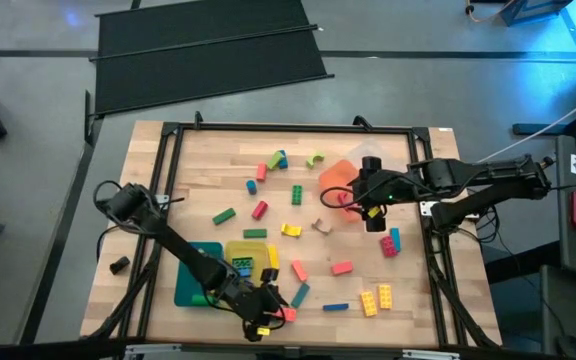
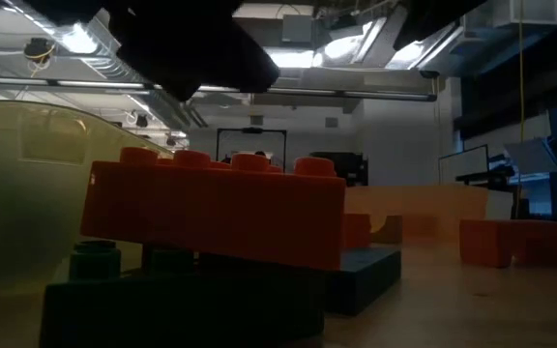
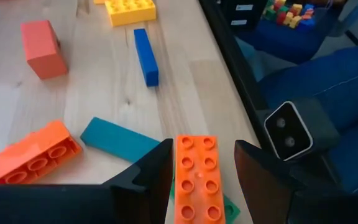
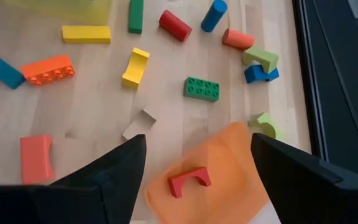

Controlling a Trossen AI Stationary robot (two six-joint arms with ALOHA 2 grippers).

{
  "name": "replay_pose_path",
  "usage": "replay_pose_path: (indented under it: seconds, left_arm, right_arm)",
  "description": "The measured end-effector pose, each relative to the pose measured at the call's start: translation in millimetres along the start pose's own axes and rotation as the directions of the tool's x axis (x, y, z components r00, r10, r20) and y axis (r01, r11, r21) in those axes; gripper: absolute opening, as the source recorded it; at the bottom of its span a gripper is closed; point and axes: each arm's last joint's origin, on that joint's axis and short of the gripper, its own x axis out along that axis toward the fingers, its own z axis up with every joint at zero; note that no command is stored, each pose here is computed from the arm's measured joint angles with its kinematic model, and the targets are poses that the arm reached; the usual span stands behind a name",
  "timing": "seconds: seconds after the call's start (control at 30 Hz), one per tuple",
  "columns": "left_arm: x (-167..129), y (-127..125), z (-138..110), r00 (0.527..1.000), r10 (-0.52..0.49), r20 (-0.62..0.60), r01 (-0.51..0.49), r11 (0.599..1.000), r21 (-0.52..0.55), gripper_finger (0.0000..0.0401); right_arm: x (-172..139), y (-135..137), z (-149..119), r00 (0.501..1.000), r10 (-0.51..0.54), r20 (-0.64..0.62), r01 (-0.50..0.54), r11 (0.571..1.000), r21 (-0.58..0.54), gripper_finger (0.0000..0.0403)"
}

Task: Sort blocks by size
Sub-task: Put the orange rectangle game piece into the yellow bin

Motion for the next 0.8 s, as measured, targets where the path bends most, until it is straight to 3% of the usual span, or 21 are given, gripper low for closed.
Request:
replay_pose_path:
  seconds: [0.2,0.43,0.67,0.8]
  left_arm:
    - [1.7,5.2,1.3,1.000,0.014,-0.001,-0.014,0.998,-0.060,0.0157]
    - [4.6,15.8,4.6,0.999,0.035,0.000,-0.034,0.978,-0.207,0.0157]
    - [4.0,13.5,4.0,1.000,0.027,0.000,-0.027,0.985,-0.171,0.0157]
    - [1.8,5.3,1.4,1.000,0.009,-0.003,-0.009,0.997,-0.082,0.0157]
  right_arm:
    - [0.0,0.1,0.1,1.000,0.004,0.001,-0.004,1.000,0.021,0.0292]
    - [0.0,0.1,0.1,1.000,0.004,0.002,-0.004,1.000,0.023,0.0292]
    - [0.1,0.1,0.2,1.000,0.004,0.002,-0.004,1.000,0.023,0.0292]
    - [0.1,0.1,0.2,1.000,0.004,0.001,-0.004,1.000,0.023,0.0292]
